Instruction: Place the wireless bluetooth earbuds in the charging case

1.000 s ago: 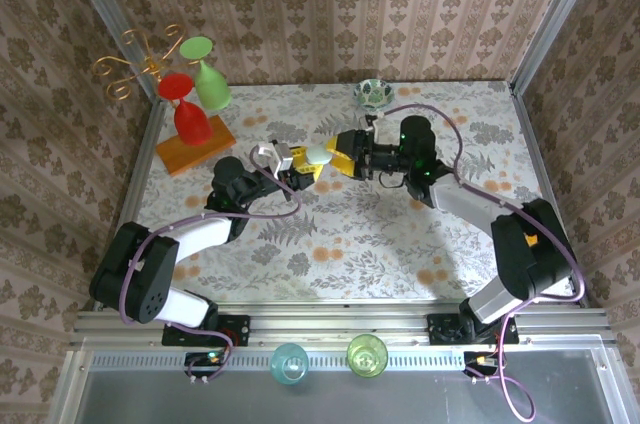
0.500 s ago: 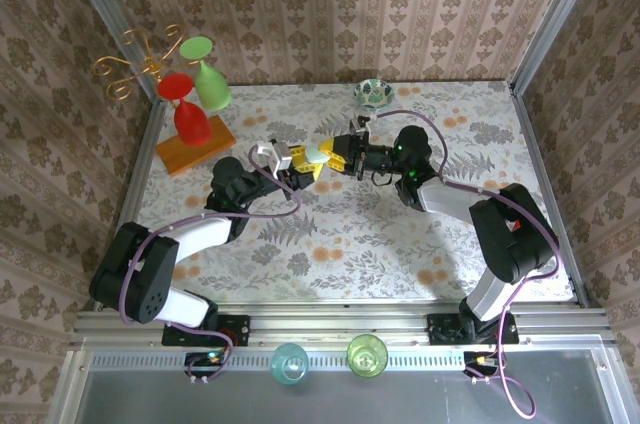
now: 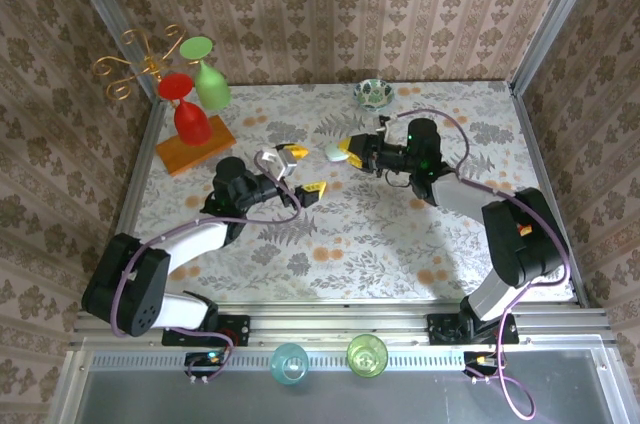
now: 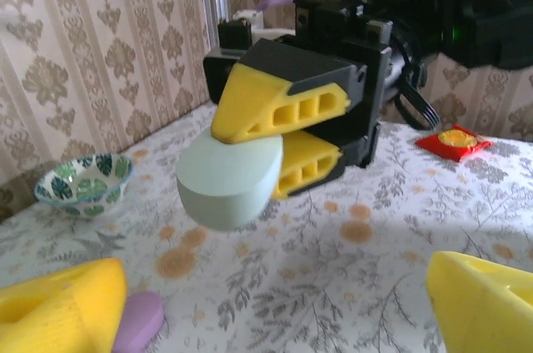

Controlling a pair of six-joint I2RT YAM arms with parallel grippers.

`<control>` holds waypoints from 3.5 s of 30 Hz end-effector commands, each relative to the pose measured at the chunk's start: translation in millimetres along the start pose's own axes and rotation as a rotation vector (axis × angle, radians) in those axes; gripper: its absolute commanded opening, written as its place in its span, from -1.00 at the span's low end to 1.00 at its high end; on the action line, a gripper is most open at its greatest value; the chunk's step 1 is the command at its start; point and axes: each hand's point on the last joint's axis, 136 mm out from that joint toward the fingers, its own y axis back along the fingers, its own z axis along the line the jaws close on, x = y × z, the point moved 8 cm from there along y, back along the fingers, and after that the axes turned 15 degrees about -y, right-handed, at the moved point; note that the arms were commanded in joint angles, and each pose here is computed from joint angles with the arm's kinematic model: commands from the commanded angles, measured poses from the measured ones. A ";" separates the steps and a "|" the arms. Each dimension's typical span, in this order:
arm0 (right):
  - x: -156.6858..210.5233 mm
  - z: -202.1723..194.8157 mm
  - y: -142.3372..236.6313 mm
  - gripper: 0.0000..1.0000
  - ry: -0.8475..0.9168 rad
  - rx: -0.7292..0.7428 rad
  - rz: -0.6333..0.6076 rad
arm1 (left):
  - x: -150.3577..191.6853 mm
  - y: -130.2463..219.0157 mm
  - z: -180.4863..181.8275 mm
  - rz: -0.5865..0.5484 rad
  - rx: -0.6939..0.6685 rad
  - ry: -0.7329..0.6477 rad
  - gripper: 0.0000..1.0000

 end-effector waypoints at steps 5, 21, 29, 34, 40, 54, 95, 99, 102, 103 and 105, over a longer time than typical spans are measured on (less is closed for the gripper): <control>-30.9 -47.7 6.3 -0.62 0.083 0.294 -0.180 | 32.6 -6.0 -23.3 0.218 0.056 -0.056 0.97; -50.8 -136.0 -1.1 -0.58 -0.010 0.572 -0.232 | 53.2 -15.7 -24.9 0.248 0.084 -0.026 0.99; -53.0 -132.4 6.6 -0.16 0.020 0.605 -0.264 | 52.9 -18.4 -21.3 0.250 0.073 -0.006 0.99; -54.3 -115.6 18.3 0.20 0.093 0.643 -0.312 | 51.9 -18.3 -18.5 0.236 0.065 0.004 0.99; -52.3 -86.7 38.4 0.55 0.260 0.686 -0.405 | 51.5 -3.2 -2.1 0.167 -0.036 0.066 0.99; -40.3 -17.6 143.3 0.90 0.730 0.828 -0.920 | 55.4 64.3 40.2 0.213 -0.588 0.066 1.00; -63.6 -123.2 165.4 1.00 0.892 0.864 -0.925 | 153.0 156.4 97.1 0.624 -1.011 0.189 1.00; -63.6 -123.4 165.4 1.00 0.891 0.864 -0.924 | 152.8 156.0 97.1 0.625 -1.010 0.187 1.00; -63.4 -123.3 165.4 1.00 0.892 0.864 -0.924 | 152.4 155.5 96.6 0.629 -1.014 0.181 1.00; -63.3 -123.6 165.5 1.00 0.891 0.864 -0.924 | 152.4 154.9 96.4 0.632 -1.015 0.177 1.00; -63.5 -123.4 165.4 1.00 0.891 0.864 -0.924 | 152.5 154.5 96.2 0.634 -1.014 0.176 1.00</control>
